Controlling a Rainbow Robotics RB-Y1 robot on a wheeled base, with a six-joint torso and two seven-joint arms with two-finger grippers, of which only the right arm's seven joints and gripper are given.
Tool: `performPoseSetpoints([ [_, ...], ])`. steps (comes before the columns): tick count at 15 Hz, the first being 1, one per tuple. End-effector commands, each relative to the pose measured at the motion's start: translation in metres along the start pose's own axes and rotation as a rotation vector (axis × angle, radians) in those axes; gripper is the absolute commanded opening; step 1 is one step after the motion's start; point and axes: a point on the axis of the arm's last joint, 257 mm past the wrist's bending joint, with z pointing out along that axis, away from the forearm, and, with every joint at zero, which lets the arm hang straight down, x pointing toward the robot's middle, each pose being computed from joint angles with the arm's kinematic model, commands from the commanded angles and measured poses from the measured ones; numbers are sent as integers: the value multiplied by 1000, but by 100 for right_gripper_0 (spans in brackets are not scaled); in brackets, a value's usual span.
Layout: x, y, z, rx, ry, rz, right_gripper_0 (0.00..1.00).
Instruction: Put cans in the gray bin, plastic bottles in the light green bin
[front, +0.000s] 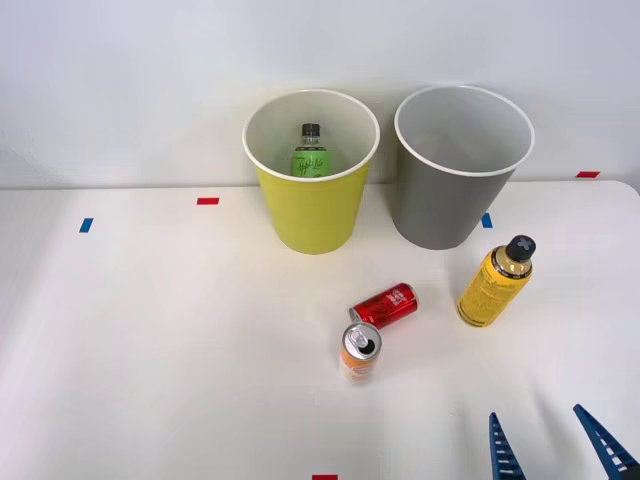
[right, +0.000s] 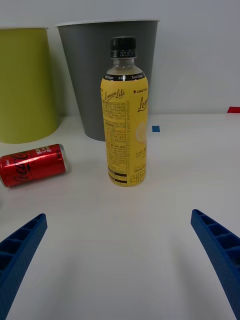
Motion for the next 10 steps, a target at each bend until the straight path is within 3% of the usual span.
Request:
performPoseSetpoints([
  [1, 0, 0, 0, 0, 0, 0, 100],
  [10, 0, 0, 0, 0, 0, 0, 100],
])
